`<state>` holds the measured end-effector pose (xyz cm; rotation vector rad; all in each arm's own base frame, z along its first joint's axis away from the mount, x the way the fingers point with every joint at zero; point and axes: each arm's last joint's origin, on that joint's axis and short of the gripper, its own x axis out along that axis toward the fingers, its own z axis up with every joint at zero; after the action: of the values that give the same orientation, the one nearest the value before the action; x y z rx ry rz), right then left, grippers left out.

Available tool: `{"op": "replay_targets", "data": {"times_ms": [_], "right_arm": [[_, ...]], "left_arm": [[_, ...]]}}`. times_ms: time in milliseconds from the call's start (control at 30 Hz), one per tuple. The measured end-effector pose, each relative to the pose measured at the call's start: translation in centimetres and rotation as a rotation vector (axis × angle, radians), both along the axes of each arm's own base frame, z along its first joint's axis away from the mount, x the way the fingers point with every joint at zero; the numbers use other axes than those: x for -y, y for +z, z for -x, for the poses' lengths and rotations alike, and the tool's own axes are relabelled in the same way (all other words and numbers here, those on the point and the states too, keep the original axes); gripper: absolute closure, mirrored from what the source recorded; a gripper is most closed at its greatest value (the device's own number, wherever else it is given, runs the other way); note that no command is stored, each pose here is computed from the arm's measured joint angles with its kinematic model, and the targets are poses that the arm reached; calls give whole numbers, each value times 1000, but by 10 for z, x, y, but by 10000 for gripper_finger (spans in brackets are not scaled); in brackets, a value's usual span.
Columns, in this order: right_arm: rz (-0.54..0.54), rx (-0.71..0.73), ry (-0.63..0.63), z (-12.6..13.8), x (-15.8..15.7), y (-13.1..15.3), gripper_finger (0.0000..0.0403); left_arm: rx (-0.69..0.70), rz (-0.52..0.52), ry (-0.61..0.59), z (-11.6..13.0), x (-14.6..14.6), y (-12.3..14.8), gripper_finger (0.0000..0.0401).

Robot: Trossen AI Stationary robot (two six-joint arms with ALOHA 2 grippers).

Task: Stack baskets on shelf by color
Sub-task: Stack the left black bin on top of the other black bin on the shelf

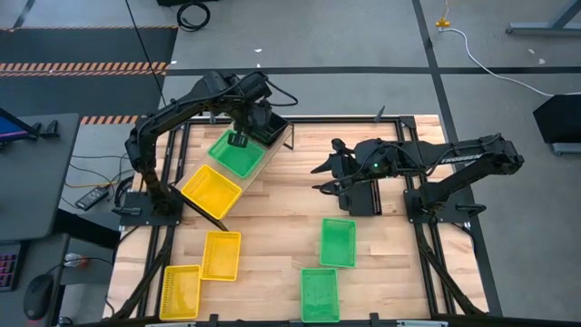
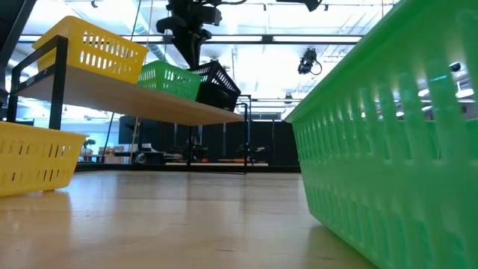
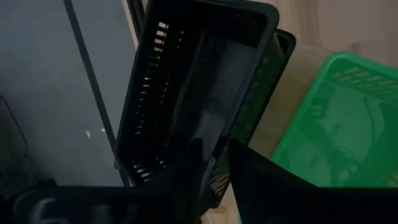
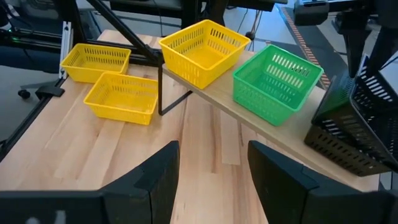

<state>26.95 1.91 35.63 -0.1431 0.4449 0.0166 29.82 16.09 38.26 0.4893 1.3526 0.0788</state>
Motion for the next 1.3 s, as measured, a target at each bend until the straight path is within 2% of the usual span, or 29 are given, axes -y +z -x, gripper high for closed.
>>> {"op": "replay_targets", "data": {"times_ms": [200, 433, 767, 1033, 1167, 1300], "right_arm": [[0, 0, -10, 0, 3, 0, 206], [0, 0, -18, 0, 5, 0, 206], [0, 0, -18, 0, 5, 0, 206], [0, -1, -18, 0, 5, 0, 206], [0, -11, -18, 0, 5, -1, 206], [-9, -23, -21, 1, 5, -2, 206]], "left_arm": [[3, 5, 12, -1, 2, 0, 330], [1, 6, -31, -6, 12, 0, 394], [29, 57, -48, -7, 14, 0, 387], [-16, 97, -68, -9, 10, -9, 359], [-84, 143, -73, -14, 9, -22, 366], [-93, 148, -74, -18, 10, -26, 380]]}}
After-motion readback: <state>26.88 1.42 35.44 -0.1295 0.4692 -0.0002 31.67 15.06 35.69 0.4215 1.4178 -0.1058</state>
